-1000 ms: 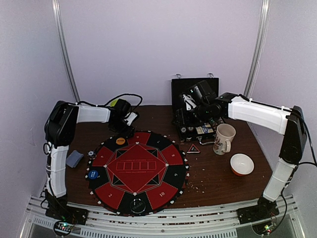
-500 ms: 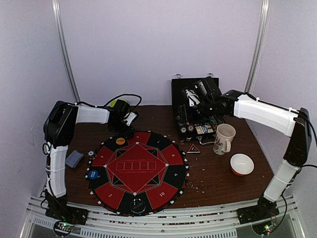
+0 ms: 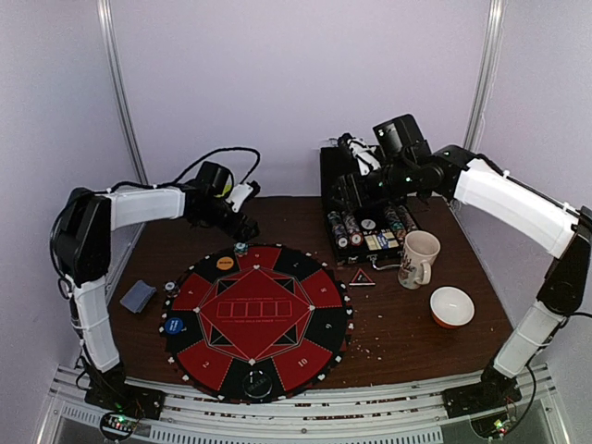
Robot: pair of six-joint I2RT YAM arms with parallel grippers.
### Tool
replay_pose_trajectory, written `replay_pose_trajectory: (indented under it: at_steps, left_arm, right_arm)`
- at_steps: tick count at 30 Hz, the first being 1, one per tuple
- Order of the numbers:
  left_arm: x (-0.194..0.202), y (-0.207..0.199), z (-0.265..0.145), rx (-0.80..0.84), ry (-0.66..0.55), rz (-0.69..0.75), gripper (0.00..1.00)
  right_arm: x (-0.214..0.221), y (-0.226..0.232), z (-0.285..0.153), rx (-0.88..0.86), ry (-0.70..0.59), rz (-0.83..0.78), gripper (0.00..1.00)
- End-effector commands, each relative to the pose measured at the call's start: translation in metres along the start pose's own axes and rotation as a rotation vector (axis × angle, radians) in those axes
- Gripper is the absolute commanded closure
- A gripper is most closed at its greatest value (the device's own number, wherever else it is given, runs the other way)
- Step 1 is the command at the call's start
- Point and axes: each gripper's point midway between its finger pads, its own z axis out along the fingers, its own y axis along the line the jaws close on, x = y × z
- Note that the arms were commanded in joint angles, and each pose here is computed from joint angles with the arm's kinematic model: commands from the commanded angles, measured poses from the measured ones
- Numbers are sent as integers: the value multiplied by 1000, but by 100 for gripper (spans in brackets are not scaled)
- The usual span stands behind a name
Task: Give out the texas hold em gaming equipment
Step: Place the poker chips pile at the big blind area, then pick up the face-down deck piles from the corner of the board.
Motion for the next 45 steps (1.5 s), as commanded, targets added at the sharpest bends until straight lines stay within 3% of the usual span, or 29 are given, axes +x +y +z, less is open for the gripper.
replay_pose_trajectory:
  at_steps: [1,5,11,21,30,42,45]
  left_arm:
    - [-68,-11,-79,41,-214,19,10]
    - [-67,-18,-132,32,-262,-10,6]
    - [-33,-10,-179,-66,-269,-134,2]
    - [25,89,-231,-516,-377,-425,2]
    - [50,108,-236,-666,-343,-372,2]
    - [59,112,-222,-675,-292,-366,2]
    - [61,112,-220,-675,-283,-365,2]
  right_arm:
    - [-23,0,-33,32,-55,-183,36]
    - [-35,-6,-43,83,-59,-194,37]
    - [-36,-54,-50,360,40,-102,34]
    - [-19,-146,-15,593,135,119,34]
    - [-1,-185,56,634,180,142,36]
    - [28,-177,94,534,261,149,37]
    - [37,-162,104,429,303,124,37]
